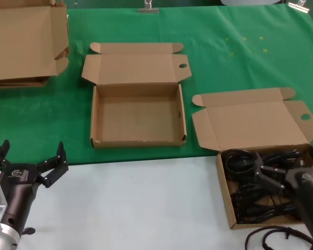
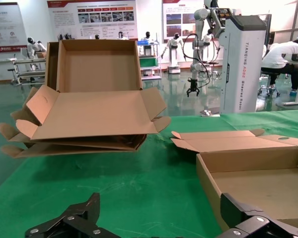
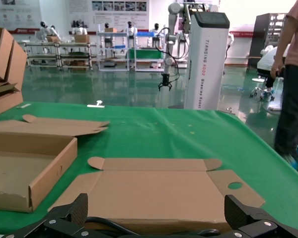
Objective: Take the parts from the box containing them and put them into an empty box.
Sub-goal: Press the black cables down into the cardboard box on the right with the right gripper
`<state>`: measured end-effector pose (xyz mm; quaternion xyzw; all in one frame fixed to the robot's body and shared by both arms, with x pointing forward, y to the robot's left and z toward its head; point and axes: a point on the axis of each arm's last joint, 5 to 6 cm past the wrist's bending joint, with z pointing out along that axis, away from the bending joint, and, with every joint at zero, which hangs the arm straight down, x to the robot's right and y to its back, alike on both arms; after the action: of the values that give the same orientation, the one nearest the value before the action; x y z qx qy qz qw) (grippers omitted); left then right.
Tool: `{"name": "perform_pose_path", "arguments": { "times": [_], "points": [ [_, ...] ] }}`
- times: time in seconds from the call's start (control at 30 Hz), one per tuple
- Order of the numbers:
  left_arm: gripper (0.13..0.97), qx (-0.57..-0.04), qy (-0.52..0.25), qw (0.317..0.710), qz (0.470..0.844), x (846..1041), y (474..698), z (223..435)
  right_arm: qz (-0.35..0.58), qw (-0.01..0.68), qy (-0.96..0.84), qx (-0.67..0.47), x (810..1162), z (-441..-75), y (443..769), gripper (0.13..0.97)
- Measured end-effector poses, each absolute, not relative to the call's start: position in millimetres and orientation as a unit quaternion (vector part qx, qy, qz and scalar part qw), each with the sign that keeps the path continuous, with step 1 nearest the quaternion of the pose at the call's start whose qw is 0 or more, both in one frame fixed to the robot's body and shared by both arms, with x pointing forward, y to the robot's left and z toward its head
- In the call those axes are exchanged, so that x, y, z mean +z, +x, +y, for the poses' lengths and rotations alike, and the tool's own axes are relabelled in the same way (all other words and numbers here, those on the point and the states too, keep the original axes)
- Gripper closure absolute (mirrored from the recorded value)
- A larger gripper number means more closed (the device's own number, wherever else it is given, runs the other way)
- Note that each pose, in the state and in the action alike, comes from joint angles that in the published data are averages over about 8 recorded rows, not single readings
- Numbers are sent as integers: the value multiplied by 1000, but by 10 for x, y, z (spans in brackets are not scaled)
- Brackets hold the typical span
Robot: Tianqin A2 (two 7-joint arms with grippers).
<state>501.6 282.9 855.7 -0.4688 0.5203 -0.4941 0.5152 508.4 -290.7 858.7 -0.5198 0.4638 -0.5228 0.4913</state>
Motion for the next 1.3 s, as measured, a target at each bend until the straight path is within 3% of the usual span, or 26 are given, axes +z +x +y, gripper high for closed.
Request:
{"name": "perform_pose_path", "arguments": {
  "times": [0.3, 0.43, 0.9, 1.3],
  "points": [
    [344, -494, -469, 515, 520, 8557, 5016, 2829, 434, 485, -546, -528, 8686, -3063, 5146, 130],
    [344, -494, -469, 515, 520, 8557, 5016, 2829, 415, 491, -562, -521, 8800, -3171, 5199, 130],
    [663, -494, -469, 515, 520, 8557, 5016, 2829, 295, 512, -661, -464, 9471, -3575, 5530, 130],
    [860, -494, -469, 515, 520, 8557, 5016, 2829, 97, 432, -785, -434, 9878, -3867, 5849, 130]
  ]
}}
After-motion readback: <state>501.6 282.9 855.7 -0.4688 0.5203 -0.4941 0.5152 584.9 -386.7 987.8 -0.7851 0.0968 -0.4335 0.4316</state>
